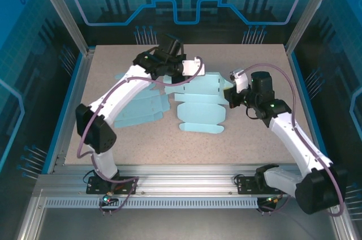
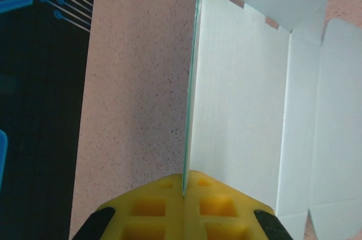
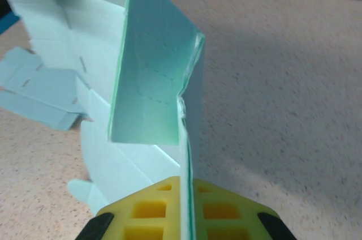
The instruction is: Fold the paper box
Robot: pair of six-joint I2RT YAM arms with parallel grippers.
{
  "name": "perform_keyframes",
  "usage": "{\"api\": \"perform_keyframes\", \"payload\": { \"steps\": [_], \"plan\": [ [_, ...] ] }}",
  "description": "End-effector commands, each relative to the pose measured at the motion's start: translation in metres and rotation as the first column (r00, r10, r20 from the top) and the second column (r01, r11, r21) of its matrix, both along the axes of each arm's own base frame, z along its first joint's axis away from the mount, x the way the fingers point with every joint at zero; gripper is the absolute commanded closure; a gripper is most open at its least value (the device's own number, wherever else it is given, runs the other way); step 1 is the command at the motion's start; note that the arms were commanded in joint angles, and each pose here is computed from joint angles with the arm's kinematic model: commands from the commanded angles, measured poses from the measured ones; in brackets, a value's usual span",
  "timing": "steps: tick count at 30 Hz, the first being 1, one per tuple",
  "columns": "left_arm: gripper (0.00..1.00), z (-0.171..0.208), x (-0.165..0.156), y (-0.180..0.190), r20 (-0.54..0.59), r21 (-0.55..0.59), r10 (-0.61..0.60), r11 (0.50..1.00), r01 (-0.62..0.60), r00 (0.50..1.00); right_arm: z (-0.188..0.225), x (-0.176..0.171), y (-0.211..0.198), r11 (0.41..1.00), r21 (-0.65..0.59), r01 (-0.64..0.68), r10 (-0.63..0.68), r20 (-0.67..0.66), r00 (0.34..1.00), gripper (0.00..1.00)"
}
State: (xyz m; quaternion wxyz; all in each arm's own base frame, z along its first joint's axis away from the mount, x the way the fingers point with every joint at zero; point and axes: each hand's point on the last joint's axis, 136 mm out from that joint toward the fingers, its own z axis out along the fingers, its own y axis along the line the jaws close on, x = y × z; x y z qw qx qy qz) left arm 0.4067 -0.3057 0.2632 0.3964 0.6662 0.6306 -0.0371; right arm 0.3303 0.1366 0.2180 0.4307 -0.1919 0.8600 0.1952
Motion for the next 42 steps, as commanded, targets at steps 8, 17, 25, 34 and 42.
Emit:
{"api": "perform_keyframes", "payload": {
  "steps": [8, 17, 25, 34, 42],
  "plan": [
    [1.0, -0.027, 0.056, -0.023, 0.119, 0.0, 0.147, 0.989, -0.148, 0.982, -0.019, 0.02, -0.036, 0.975, -0.01, 0.224, -0.223, -0.155, 0.963, 0.67],
    [1.0, -0.038, 0.076, -0.022, 0.362, -0.091, 0.263, 0.965, -0.247, 0.894, -0.001, 0.005, -0.064, 0.916, 0.067, 0.396, -0.376, -0.209, 0.903, 0.63],
    [1.0, -0.043, 0.07, -0.02, 0.481, -0.192, 0.322, 0.946, -0.261, 0.815, -0.001, -0.008, -0.068, 0.879, 0.155, 0.451, -0.402, -0.268, 0.875, 0.44],
    [1.0, -0.065, 0.062, -0.021, 0.401, -0.178, 0.32, 0.946, -0.27, 0.858, -0.045, 0.022, -0.041, 0.878, 0.274, 0.392, -0.265, -0.403, 0.876, 0.65],
    [1.0, -0.084, 0.062, -0.022, 0.377, -0.123, 0.29, 0.957, -0.263, 0.88, -0.075, 0.057, -0.046, 0.857, 0.248, 0.451, -0.308, -0.456, 0.835, 0.69]
  ]
}}
